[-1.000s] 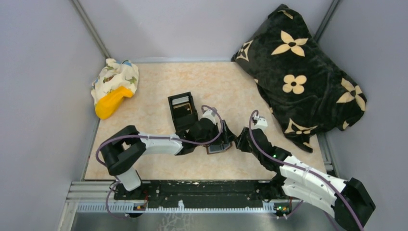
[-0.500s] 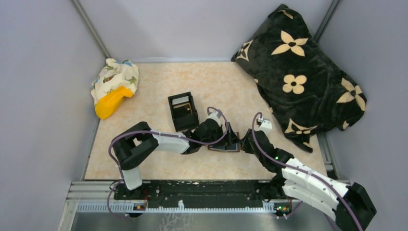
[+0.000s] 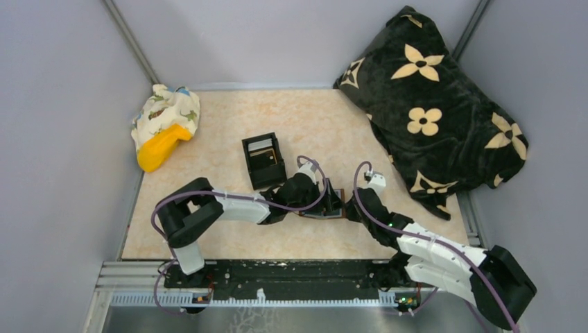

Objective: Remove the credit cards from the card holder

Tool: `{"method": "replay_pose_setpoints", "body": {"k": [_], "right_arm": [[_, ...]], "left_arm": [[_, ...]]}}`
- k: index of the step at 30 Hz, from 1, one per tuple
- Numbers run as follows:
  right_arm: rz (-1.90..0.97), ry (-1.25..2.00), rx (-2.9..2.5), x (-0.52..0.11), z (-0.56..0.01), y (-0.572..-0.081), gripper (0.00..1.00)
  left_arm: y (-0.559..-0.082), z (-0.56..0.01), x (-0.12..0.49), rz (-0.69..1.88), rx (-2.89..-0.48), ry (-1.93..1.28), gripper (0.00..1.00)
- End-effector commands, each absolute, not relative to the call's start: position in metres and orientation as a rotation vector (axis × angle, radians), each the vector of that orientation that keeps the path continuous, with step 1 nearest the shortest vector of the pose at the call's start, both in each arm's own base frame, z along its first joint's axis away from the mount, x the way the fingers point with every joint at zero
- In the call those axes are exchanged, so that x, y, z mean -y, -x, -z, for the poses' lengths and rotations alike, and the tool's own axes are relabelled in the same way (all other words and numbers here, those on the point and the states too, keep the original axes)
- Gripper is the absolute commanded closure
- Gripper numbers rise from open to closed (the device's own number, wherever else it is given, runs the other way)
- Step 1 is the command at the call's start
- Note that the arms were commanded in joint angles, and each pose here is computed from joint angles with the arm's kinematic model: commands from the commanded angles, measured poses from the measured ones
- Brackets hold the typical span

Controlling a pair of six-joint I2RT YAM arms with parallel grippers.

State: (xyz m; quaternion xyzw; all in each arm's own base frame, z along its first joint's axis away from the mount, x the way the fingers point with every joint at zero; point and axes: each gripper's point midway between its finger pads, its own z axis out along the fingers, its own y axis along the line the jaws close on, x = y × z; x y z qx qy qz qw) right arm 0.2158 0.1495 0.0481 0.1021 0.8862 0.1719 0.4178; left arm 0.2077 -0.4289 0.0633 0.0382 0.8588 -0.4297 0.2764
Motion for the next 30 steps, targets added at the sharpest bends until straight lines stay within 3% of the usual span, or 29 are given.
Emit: {"method": "replay_pose_setpoints", "body": {"k": [1,19,30], "right_arm": [[-0.581,-0.271,-2.16,-0.173,-0.057,-0.224,1.0],[-0.622,-0.248,-2.211,-0.186,-0.039,-0.222,1.0],[-0.651,-0.204,-2.164,-0.192,-0.072,-0.228,1.0]], "left_arm": [[-0.206,-0.085,0.424,1.167,-2.256,-0.106,0.12],[-0.202,-0.089,0.397,1.089,-2.255,-0.094,0.12],[-0.203,-0.095,0.366,0.995,-2.249,-0.035,0.12]]}}
